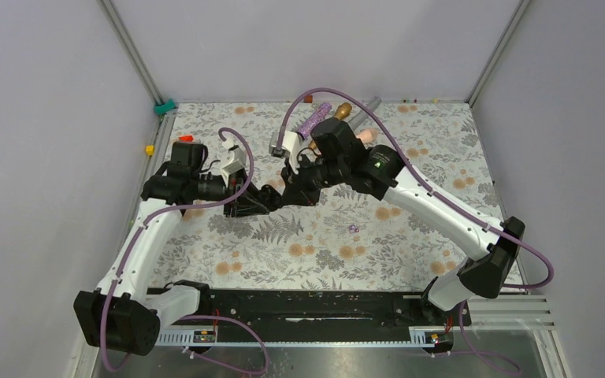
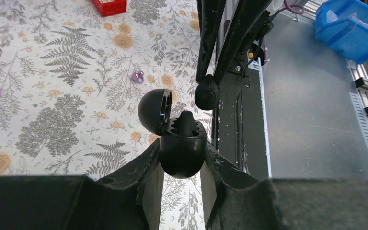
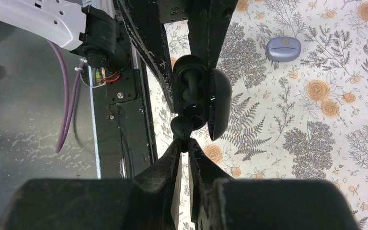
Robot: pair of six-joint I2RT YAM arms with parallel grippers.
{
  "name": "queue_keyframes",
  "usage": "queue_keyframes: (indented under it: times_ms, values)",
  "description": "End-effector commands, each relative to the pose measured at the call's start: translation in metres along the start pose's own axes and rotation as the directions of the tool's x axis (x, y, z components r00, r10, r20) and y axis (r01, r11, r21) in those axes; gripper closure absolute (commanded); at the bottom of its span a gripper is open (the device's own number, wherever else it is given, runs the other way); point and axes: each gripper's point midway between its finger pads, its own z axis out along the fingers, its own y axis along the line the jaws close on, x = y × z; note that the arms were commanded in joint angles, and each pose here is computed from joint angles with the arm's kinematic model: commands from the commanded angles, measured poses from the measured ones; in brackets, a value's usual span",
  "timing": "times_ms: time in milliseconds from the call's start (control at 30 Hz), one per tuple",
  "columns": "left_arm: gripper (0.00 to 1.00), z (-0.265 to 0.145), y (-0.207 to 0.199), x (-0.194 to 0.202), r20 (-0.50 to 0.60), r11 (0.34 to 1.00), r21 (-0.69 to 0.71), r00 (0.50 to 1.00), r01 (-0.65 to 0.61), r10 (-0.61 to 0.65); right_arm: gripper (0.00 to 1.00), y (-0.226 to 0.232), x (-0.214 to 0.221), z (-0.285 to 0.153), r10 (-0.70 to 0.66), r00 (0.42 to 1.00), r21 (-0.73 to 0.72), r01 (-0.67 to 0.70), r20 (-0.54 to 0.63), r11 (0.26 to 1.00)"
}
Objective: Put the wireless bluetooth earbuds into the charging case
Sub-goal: Place the earbud in the charging case.
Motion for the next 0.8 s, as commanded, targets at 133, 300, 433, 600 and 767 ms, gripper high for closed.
queue_keyframes:
  times_ms: [133, 300, 433, 600, 767]
  values:
    - [1.00, 0.000, -0.014, -0.010, 0.024, 0.996, 0.087, 0.999, -0.038, 0.036, 0.86, -0.002, -0.003, 0.007, -0.052, 0.998, 0.031, 0.052, 0.018, 0.998]
    - [1.00, 0.000, -0.015, -0.011, 0.027, 0.995, 0.089, 0.999, -0.043, 0.041, 0.86, -0.004, 0.002, 0.013, -0.057, 0.998, 0.039, 0.057, 0.002, 0.998]
    - [1.00, 0.000, -0.015, -0.010, 0.027, 0.995, 0.088, 0.999, -0.042, 0.040, 0.86, -0.005, 0.005, 0.017, -0.062, 0.998, 0.047, 0.063, -0.009, 0.997]
    - [1.00, 0.000, -0.016, -0.011, 0.028, 0.995, 0.089, 0.999, -0.047, 0.045, 0.86, -0.004, 0.008, 0.022, -0.072, 0.997, 0.042, 0.072, -0.017, 0.996]
    - [1.00, 0.000, -0.016, -0.010, 0.027, 0.995, 0.088, 0.999, -0.047, 0.045, 0.85, -0.004, 0.014, 0.027, -0.077, 0.997, 0.040, 0.078, -0.029, 0.996]
